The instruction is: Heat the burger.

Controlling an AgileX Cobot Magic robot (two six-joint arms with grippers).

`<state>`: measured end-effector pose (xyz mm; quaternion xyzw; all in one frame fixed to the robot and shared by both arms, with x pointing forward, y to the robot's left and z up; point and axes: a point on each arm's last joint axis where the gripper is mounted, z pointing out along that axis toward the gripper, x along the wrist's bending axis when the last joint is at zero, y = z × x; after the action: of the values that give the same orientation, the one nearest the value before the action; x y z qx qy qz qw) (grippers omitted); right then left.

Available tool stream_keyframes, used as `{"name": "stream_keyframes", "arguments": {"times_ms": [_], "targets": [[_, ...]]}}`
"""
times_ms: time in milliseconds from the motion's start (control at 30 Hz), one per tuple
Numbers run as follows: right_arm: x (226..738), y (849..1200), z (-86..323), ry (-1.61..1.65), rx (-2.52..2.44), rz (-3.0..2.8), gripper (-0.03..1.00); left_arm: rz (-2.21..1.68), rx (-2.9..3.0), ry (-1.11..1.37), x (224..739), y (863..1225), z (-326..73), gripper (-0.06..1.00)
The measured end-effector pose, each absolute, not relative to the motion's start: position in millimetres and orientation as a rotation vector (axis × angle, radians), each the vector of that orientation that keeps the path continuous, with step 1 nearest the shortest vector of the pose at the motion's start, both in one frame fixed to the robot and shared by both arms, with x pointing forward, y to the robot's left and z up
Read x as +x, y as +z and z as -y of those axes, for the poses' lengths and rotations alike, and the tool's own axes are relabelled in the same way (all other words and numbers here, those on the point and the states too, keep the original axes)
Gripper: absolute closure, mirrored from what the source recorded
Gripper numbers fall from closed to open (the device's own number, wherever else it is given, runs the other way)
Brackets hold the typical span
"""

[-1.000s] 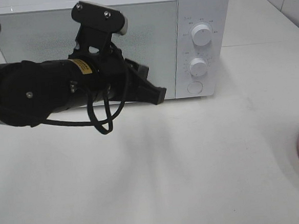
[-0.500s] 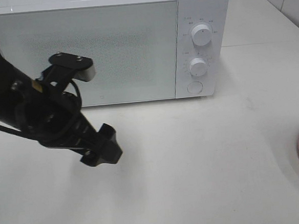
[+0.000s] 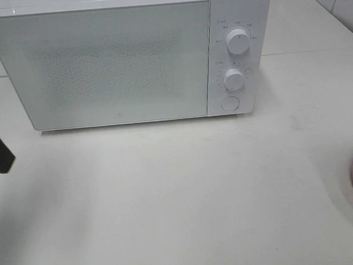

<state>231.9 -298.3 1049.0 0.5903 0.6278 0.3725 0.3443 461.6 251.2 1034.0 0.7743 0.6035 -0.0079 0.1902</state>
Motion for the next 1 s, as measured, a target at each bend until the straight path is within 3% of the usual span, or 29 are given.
{"name": "stream_keyframes", "arguments": {"times_ms": [133,267,833,1000], "targets": [[231.9,1049.0,298.3,0.968,1.533,-1.631,0.21,-1.908,1.993,0.063,451.4,1048.7,-287.5,-0.04],[231.9,1049.0,298.3,0.968,1.533,-1.631,0.21,-1.971,1.969,0.117,441.7,1053.4,-296.3,-0.04],[231.9,1049.0,298.3,0.968,1.533,-1.631,0.21,-2.028,1.926,0.258,358.5,1035.3,-299.2,-0.04],[231.9,1049.0,298.3,0.968,1.533,-1.631,0.21,-1.99,1.837,0.415,323.1,1034.2,-299.8,-0.04]]}}
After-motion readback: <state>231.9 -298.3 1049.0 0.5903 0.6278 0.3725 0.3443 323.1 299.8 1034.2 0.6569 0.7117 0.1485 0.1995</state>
